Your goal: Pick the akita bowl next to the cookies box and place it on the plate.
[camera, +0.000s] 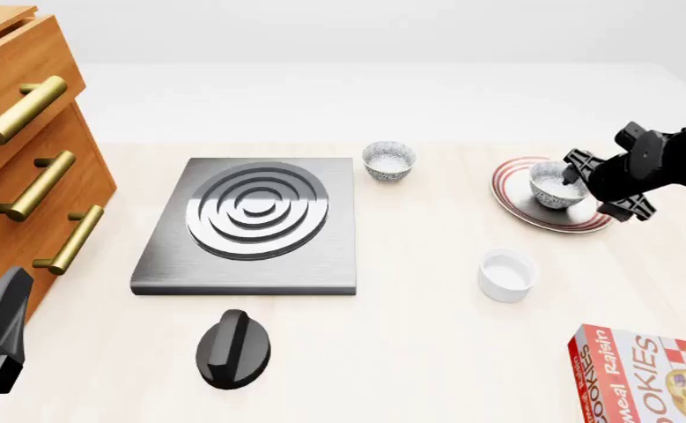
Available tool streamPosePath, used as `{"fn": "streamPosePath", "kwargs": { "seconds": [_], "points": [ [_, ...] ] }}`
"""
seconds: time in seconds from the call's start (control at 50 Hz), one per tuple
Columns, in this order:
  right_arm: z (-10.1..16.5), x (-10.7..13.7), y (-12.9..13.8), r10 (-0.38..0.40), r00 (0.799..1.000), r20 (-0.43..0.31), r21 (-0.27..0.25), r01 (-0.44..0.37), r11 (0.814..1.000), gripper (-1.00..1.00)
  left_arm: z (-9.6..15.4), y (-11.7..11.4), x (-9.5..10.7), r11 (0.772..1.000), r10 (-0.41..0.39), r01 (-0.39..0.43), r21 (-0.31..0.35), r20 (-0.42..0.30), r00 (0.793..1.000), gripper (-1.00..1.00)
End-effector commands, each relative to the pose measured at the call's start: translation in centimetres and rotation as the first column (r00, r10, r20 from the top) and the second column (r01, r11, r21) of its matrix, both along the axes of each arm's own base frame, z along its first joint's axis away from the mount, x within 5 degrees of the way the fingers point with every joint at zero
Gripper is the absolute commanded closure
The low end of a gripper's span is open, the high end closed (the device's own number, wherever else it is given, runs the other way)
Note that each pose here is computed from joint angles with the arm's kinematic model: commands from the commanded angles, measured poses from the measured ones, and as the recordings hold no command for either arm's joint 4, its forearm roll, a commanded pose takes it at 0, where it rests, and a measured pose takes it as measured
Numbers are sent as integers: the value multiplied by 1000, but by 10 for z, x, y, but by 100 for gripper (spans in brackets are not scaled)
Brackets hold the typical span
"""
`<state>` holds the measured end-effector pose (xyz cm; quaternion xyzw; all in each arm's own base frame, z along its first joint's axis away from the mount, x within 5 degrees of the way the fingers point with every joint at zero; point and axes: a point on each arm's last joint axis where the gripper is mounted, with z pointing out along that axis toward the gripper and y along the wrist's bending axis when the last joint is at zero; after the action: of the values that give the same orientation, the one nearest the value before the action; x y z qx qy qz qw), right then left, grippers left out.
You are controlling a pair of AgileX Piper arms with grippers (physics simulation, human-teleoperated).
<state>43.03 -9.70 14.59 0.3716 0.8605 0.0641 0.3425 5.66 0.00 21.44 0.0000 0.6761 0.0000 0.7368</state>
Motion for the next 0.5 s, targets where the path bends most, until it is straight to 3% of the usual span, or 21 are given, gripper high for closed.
{"fn": "streamPosePath", "kwargs": {
  "seconds": [0.02,0.22,0.5],
  "points": [
    [6,-1,2,3,1000,28,-5,-2,1000,-100,0,0,0,1000,0,0,0,0,1000,-100],
    [27,-13,1,9,999,51,-24,-8,1000,-100,0,0,0,1000,0,0,0,0,1000,-100],
    [62,-60,6,18,996,82,-53,-13,998,-100,0,0,0,1000,0,0,0,0,1000,-100]
  ]
}}
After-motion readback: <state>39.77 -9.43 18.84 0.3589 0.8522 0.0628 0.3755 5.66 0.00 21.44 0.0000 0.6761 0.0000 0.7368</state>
